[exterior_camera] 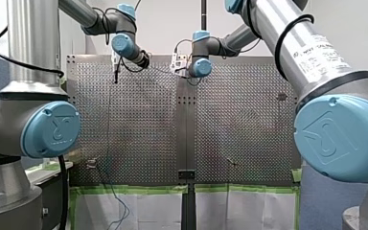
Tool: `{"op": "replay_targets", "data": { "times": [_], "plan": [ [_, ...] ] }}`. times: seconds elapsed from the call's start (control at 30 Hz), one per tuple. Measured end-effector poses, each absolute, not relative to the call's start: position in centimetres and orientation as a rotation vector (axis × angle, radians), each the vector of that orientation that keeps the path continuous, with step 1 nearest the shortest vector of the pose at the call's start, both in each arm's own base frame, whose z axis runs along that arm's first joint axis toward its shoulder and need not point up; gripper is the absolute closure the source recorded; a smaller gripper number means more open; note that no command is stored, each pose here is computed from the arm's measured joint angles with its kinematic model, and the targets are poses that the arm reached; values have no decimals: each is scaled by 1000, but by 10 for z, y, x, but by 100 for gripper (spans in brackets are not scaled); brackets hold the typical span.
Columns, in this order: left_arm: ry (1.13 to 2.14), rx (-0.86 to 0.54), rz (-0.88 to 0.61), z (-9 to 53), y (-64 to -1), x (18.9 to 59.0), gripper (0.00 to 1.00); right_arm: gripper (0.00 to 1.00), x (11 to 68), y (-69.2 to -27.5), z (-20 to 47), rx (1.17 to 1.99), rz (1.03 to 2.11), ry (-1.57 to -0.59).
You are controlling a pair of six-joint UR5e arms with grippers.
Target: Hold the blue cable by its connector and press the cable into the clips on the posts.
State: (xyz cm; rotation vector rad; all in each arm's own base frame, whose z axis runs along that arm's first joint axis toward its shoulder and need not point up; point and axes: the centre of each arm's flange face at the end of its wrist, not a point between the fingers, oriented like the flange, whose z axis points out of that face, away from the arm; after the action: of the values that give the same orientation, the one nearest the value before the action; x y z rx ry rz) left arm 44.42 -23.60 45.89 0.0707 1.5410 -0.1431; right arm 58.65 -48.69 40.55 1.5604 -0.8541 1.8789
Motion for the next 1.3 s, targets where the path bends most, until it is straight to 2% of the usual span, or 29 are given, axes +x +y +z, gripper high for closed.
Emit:
{"op": "replay_targets", "data": {
  "times": [0.27,0.57,0.97,1.3],
  "plan": [
    [1553,5,-59,453,-224,470,0,100,586,-487,405,1561,1877,-855],
    [1496,-43,10,468,-217,482,0,100,586,-488,405,1561,1876,-852],
    [1512,-37,33,454,-218,501,0,100,587,-487,405,1563,1876,-851],
    [1488,-64,54,466,-217,507,0,100,586,-487,405,1563,1874,-849]
  ]
}}
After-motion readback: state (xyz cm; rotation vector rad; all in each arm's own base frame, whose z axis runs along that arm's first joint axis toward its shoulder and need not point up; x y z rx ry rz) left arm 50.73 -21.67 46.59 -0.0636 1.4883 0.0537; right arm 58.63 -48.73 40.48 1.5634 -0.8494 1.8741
